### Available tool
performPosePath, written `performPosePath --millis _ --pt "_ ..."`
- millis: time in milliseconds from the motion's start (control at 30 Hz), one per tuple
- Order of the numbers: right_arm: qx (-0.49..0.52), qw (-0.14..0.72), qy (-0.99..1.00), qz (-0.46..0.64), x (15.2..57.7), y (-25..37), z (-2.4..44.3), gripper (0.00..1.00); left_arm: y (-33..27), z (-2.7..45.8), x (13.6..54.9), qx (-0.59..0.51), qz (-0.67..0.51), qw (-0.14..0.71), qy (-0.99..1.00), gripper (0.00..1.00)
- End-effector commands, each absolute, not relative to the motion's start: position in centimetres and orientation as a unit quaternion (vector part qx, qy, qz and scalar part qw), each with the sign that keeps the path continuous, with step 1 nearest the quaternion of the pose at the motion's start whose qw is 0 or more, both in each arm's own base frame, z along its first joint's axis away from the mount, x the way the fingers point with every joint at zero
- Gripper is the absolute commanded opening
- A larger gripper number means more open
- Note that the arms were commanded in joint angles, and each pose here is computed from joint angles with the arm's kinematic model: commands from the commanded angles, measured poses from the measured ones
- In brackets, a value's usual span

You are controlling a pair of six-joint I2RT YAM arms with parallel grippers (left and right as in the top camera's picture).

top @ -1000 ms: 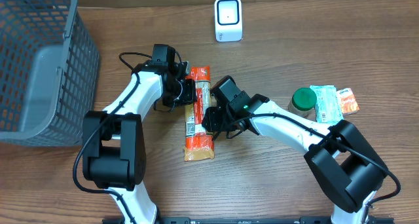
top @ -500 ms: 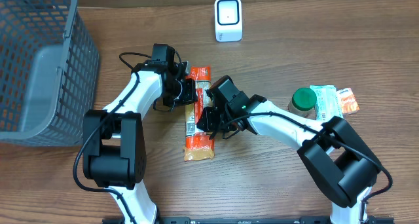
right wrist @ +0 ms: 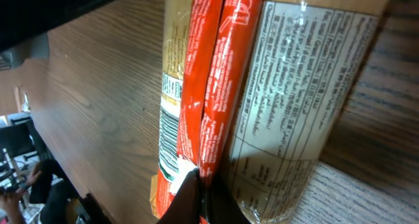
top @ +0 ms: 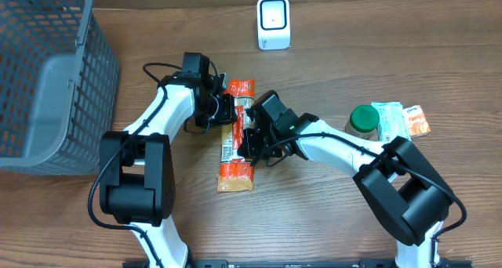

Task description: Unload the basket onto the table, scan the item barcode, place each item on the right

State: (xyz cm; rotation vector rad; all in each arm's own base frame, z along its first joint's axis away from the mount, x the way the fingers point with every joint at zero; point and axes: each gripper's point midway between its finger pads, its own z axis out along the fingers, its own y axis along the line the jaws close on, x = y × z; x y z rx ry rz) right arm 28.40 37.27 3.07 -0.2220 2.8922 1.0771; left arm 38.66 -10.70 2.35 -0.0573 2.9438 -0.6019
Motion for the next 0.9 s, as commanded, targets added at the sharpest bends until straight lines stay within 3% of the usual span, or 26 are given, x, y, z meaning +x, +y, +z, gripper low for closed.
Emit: performPosePath --millis 0,200,467,700,867 --pt "-0.083 0.010 0.935 0.346 27.7 37.2 2.1 0.04 -10.0 -1.3 36.9 -0.034 -0.169 0.019 0.985 0.04" --pt "-0.098 0.016 0.934 0.343 28.0 36.8 2.1 0.04 -9.3 1.0 38.5 -0.047 -0.177 0.037 0.982 0.04" --pt "-0.078 -0.002 0.942 0.328 28.1 35.2 1.5 0.04 -7.6 9.4 42.4 -0.052 -0.173 0.125 0.976 0.04" --pt "-0.200 0.027 0.918 0.342 27.6 34.1 4.2 0.04 -5.3 14.6 43.4 -0.058 -0.113 0.197 0.972 0.04" --pt "-0.291 0.066 0.891 0.344 27.1 33.6 6.5 0.04 -5.5 14.4 42.2 -0.037 -0.113 0.178 0.977 0.04"
